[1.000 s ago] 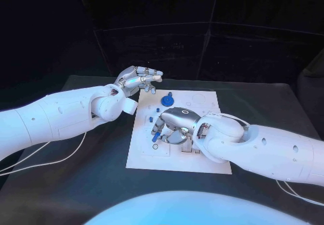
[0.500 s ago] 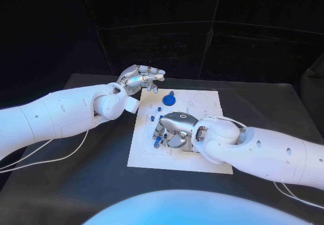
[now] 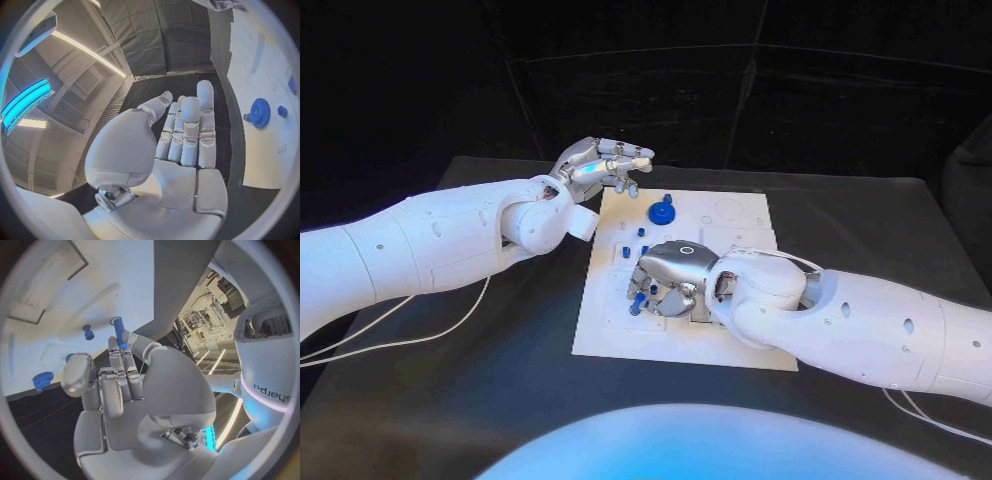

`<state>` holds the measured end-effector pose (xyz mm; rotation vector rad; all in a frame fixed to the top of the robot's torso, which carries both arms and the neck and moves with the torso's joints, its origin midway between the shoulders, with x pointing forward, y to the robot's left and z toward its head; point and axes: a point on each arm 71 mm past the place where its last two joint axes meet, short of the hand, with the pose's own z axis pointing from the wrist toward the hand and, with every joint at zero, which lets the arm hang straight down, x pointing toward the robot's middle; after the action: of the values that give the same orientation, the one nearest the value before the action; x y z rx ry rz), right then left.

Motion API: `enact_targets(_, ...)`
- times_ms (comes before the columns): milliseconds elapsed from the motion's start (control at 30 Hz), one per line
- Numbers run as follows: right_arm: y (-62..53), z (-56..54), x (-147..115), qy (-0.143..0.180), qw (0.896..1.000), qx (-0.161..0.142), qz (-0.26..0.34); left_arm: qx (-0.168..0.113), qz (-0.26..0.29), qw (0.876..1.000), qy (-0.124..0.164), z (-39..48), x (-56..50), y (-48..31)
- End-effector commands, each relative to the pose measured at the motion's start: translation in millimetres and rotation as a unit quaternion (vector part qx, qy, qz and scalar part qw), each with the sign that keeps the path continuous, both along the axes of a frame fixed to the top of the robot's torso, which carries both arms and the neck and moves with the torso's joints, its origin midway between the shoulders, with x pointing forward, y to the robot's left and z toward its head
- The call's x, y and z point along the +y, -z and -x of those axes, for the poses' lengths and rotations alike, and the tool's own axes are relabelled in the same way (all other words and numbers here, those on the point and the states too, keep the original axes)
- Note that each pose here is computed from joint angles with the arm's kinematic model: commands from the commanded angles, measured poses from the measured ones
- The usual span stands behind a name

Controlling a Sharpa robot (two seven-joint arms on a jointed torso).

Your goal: Assemble the parts on the task board

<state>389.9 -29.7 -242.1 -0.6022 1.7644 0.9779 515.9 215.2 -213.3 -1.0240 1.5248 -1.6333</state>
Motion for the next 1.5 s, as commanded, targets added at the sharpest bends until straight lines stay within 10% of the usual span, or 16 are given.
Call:
enact_targets(33, 1.0, -0.4, 1.5, -0.002, 1.000, -0.025, 0.019, -0.001, 0.006, 1.000, 0.005, 0.0, -1.3, -1.5)
enact_targets(1500, -2.8, 3.5, 5.4, -0.015, 0.996, -0.082, -0.035, 0.001, 0.005, 1.000, 0.006, 0.1, -1.0, -1.2)
